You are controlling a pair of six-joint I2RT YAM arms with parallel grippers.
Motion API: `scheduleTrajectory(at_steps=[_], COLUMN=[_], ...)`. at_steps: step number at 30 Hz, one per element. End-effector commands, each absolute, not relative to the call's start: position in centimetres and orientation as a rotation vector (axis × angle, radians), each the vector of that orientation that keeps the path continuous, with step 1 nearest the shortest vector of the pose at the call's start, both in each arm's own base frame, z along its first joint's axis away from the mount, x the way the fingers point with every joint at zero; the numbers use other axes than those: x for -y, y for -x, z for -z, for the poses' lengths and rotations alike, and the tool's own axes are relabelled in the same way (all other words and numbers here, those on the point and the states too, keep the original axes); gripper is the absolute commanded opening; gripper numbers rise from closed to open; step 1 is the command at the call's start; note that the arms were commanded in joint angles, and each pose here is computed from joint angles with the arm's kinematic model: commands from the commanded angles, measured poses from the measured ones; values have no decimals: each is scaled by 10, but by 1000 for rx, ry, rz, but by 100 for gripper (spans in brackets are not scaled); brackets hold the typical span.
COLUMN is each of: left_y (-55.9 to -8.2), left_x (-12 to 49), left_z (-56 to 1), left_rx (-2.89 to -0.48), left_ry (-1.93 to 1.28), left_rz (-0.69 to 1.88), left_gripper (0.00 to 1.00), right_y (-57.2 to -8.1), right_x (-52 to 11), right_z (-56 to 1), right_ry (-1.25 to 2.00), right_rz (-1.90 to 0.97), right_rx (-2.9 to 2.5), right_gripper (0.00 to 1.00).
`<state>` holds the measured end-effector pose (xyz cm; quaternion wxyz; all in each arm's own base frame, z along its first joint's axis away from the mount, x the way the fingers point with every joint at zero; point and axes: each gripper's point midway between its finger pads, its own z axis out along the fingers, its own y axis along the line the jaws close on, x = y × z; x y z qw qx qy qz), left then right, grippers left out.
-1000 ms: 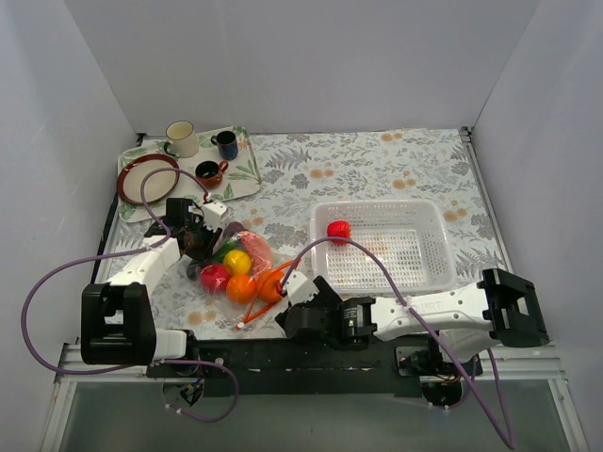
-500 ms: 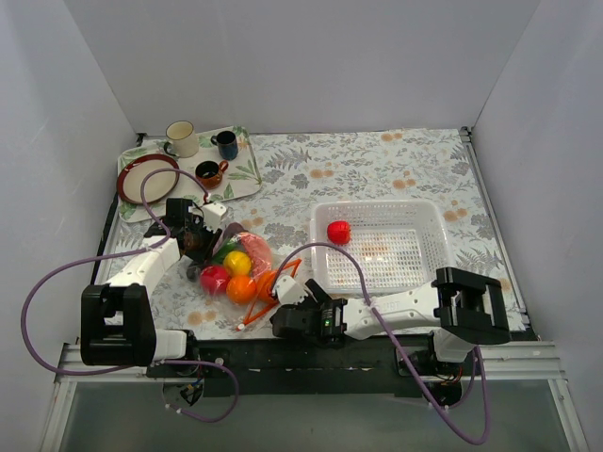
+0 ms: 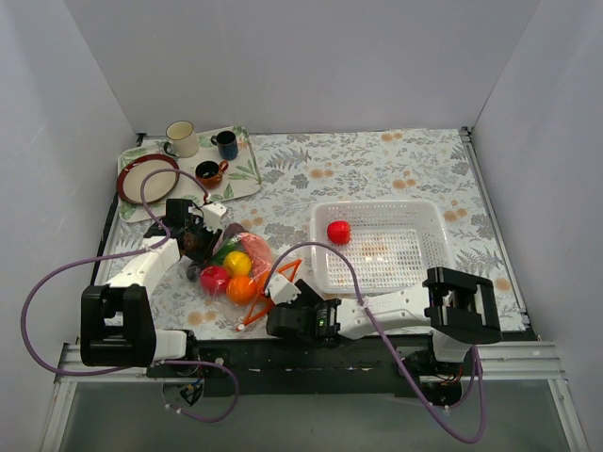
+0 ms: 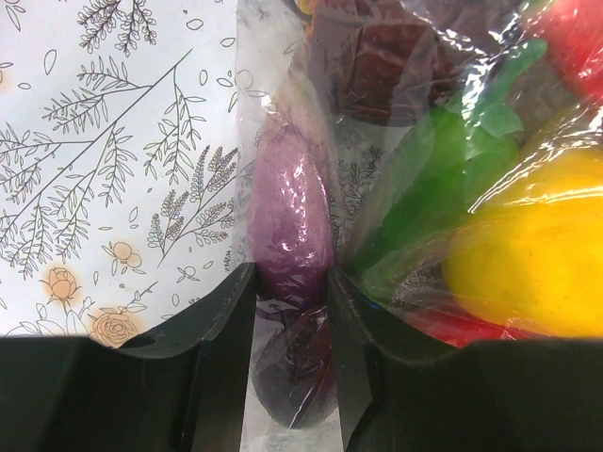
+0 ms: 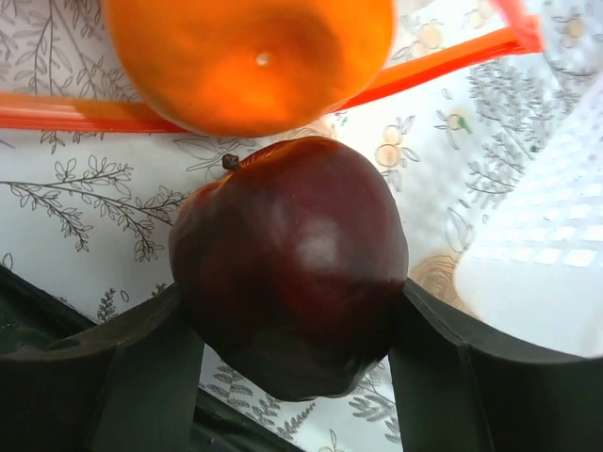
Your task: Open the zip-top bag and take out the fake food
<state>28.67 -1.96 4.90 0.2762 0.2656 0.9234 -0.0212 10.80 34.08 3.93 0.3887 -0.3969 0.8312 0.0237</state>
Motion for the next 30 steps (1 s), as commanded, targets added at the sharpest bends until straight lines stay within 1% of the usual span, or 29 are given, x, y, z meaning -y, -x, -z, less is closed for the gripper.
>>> scheduleTrajectory(at_steps=[1,2,3,5,7,8,10,11,13,14,15,16,17,19,20,22,23,24,26,30], left_y=[-253,-253,-253,-251,-251,-251,-251,-250,-249,-249,-249,-249,-249,-250,-250,-253,-252,-253,-254,-255], left_x=[21,21,21,21,21,21,21,21,21,21,22,22,22,23,24,25,25,25,25,24], left_z=[-30,-28,-28,-27,-27,-27,-27,-27,-27,-27,-27,-27,-27,-28,-28,-30,-31,-31,-33,-36], left_rx=[-2590,-2593,-2594,-2597,-2597,-2597,-2596,-2598,-2596,-2598,-2595,-2595,-2598,-2600,-2602,-2599,-2602,-2602,-2599,-2591], left_ry=[-740,-738,-734,-733,-729,-729,-728,-728,-726,-725,-723,-721,-718,-711,-707,-700,-699,-696,-696,-700], left_rz=[105,108,109,113,111,113,109,109,111,112,116,118,120,128,132,138,141,139,138,128], left_gripper=[32,32,31,31,31,31,31,31,31,31,31,31,31,31,31,30,30,30,30,30], right_y=[-124,-128,-130,-141,-149,-160,-175,-191,-202,-215,-217,-219,-224,-225,-226,-229,-231,-232,-237,-242], right_x=[-358,-357,-357,-350,-339,-327,-304,-281,-254,-237,-223,-214,-204,-194,-191,-188,-186,-185,-181,-189], right_z=[-120,-132,-145,-180,-206,-212,-223,-212,-208,-199,-179,-178,-169,-156,-153,-144,-142,-140,-135,-136], right_ry=[883,865,853,809,754,722,643,597,474,412,392,358,330,319,309,331,330,332,318,363], right_rz=[-157,-157,-165,-155,-154,-112,-95,-36,-64,-57,-41,-64,-64,-64,-57,-19,-4,14,54,36], right_rx=[-1987,-1962,-1938,-1875,-1843,-1841,-1851,-1891,-1947,-1988,-2026,-2034,-2062,-2087,-2096,-2113,-2121,-2130,-2152,-2149], right_gripper=[21,15,14,14,20,26,27,22,18,13,13,10,4,3,7,18,36,52,98,99])
